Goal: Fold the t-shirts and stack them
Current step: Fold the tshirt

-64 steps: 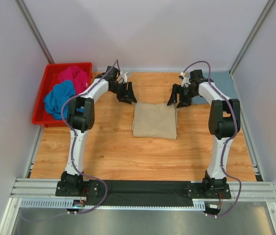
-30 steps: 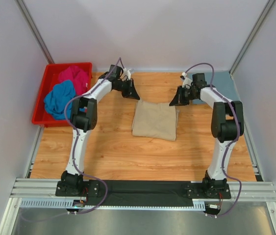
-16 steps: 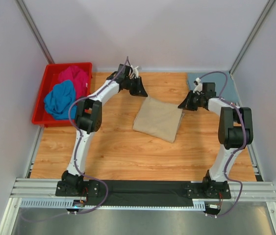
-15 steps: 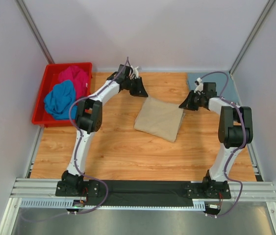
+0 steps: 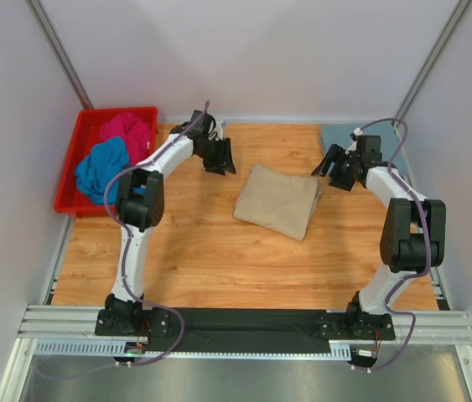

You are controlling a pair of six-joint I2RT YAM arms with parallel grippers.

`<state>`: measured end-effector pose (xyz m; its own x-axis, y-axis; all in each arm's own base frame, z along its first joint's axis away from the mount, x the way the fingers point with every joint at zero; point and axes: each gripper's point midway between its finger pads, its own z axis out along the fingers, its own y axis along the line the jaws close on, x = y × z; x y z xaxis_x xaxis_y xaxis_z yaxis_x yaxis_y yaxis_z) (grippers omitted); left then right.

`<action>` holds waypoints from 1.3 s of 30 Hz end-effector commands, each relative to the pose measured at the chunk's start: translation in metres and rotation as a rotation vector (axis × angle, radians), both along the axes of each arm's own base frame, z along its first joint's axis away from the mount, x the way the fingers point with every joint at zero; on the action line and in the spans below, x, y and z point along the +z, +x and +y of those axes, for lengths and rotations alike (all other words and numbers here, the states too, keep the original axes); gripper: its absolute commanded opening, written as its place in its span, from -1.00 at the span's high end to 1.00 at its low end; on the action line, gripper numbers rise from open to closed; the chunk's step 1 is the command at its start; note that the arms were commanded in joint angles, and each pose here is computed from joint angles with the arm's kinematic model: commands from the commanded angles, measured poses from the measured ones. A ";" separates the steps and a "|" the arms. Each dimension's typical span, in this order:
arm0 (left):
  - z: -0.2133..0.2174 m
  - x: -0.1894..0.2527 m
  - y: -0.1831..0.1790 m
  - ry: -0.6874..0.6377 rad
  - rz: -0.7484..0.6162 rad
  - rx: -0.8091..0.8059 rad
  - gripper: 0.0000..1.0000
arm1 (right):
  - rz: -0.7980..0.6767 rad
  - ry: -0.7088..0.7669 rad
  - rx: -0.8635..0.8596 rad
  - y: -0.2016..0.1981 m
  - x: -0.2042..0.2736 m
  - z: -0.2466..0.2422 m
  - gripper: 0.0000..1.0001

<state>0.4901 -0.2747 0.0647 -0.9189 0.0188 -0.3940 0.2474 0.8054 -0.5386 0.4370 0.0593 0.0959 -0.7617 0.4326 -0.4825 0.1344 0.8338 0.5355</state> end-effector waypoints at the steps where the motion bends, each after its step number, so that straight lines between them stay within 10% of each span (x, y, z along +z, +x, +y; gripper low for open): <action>1: 0.018 0.041 -0.033 0.063 -0.023 -0.036 -0.08 | 0.098 -0.017 -0.073 -0.013 -0.013 -0.003 -0.48; 10: 0.027 0.022 -0.085 0.050 0.128 -0.027 -0.08 | 0.169 0.003 -0.024 -0.020 -0.058 0.029 -0.35; 22: 0.020 0.009 -0.116 -0.051 0.208 -0.060 -0.08 | 0.125 0.038 0.048 -0.018 -0.073 0.035 0.71; 29: 0.022 0.022 -0.117 -0.046 0.187 -0.052 -0.09 | 0.124 -0.029 0.026 -0.023 -0.037 0.023 -0.15; 39: 0.012 0.000 -0.137 -0.026 0.255 -0.111 -0.18 | 0.222 -0.122 -0.052 -0.036 -0.057 0.003 -0.23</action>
<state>0.3581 -0.2531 0.0575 -0.9864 0.0859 -0.1399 0.1528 0.7924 -0.5905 0.4023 0.0732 0.0411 -0.8366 0.4249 -0.3457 0.2557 0.8611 0.4395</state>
